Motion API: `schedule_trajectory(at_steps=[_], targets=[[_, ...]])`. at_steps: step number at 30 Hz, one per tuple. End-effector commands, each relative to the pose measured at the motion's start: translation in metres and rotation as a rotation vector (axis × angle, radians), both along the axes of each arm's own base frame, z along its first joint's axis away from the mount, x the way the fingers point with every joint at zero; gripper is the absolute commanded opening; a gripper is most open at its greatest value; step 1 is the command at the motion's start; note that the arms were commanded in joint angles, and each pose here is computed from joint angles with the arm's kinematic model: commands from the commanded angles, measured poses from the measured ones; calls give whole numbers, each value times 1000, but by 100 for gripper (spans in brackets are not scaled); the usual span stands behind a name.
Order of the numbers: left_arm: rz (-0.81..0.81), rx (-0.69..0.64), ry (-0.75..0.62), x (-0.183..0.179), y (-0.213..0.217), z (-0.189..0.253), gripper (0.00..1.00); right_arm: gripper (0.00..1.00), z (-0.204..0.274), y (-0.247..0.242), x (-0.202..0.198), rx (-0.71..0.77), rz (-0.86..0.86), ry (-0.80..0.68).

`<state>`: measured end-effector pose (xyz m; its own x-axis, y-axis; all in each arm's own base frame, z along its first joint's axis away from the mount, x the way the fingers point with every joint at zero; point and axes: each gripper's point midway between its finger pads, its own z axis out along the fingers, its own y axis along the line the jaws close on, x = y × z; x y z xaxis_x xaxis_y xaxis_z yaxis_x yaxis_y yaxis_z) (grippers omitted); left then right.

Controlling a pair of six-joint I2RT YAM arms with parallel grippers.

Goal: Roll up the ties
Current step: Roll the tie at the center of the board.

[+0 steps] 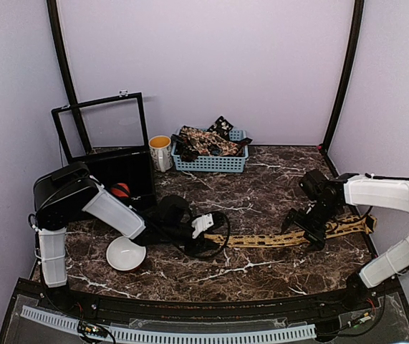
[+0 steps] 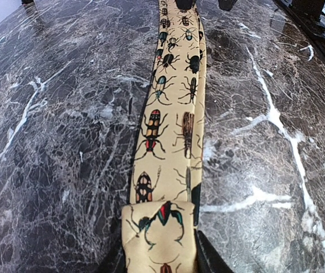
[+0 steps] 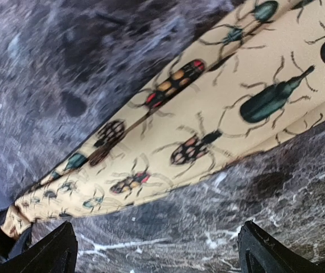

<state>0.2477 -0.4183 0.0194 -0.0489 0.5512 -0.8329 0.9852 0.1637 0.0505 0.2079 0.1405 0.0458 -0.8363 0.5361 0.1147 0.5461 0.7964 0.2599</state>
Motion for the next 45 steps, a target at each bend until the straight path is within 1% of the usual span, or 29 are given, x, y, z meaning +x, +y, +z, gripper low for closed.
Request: schedule_trajectory(at_steps=[1, 9, 16, 22, 25, 28, 30, 34, 37, 41, 43, 45], targets=[[30, 68, 32, -6, 16, -12, 34, 98, -11, -1, 22, -7, -95, -48], [30, 75, 19, -4, 17, -11, 34, 100, -26, -16, 42, -55, -168, -75], [48, 90, 15, -2, 21, -15, 34, 99, -29, -23, 51, -72, -177, -101], [59, 90, 11, 0, 22, -15, 34, 99, -34, -22, 55, -54, -201, -106], [60, 86, 7, 1, 21, -13, 34, 98, -25, -18, 63, -34, -194, -140], [42, 87, 9, -1, 20, -13, 34, 91, -3, 5, 74, 77, -94, -207], [38, 90, 8, -2, 21, -14, 34, 89, 11, 26, 73, 168, 6, -237], [28, 87, 5, -2, 19, -12, 34, 86, 33, 69, 56, 323, 187, -294], [21, 82, 11, -3, 18, -11, 34, 85, 47, 96, 44, 427, 287, -338], [21, 83, 15, -3, 18, -12, 34, 75, 62, 132, 38, 604, 385, -375], [18, 85, 17, -5, 18, -13, 34, 73, 65, 147, 38, 627, 439, -366], [20, 87, 19, -5, 19, -14, 34, 71, 71, 160, 40, 638, 488, -389]])
